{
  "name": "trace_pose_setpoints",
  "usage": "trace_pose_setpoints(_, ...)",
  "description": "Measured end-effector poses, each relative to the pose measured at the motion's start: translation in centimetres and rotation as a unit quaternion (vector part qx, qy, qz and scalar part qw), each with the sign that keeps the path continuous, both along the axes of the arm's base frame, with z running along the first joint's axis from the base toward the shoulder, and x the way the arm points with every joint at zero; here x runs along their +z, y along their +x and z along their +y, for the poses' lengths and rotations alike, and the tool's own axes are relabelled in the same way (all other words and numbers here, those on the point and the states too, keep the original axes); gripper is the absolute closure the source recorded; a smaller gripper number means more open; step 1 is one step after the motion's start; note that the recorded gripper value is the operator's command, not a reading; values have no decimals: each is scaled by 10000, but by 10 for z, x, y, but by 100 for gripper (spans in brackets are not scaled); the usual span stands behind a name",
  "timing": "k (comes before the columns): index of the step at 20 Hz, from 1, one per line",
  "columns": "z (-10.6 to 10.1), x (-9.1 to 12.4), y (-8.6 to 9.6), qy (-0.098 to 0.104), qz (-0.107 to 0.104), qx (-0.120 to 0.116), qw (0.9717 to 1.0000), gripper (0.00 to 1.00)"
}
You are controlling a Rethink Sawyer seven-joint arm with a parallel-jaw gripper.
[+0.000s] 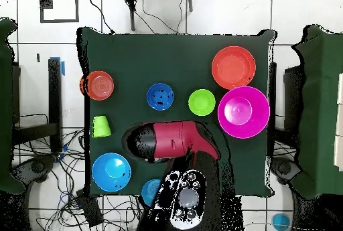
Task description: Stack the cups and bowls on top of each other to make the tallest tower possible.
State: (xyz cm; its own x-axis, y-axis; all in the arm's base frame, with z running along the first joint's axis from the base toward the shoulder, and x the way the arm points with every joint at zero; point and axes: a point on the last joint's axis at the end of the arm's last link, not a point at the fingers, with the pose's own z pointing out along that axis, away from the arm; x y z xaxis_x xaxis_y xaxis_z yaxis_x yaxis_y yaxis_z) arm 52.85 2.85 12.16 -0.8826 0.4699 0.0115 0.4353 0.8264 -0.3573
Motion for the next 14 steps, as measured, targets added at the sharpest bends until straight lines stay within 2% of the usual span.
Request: trace_pose_setpoints(14, 18, -25, -10, 29, 212, 157, 9996, 0)
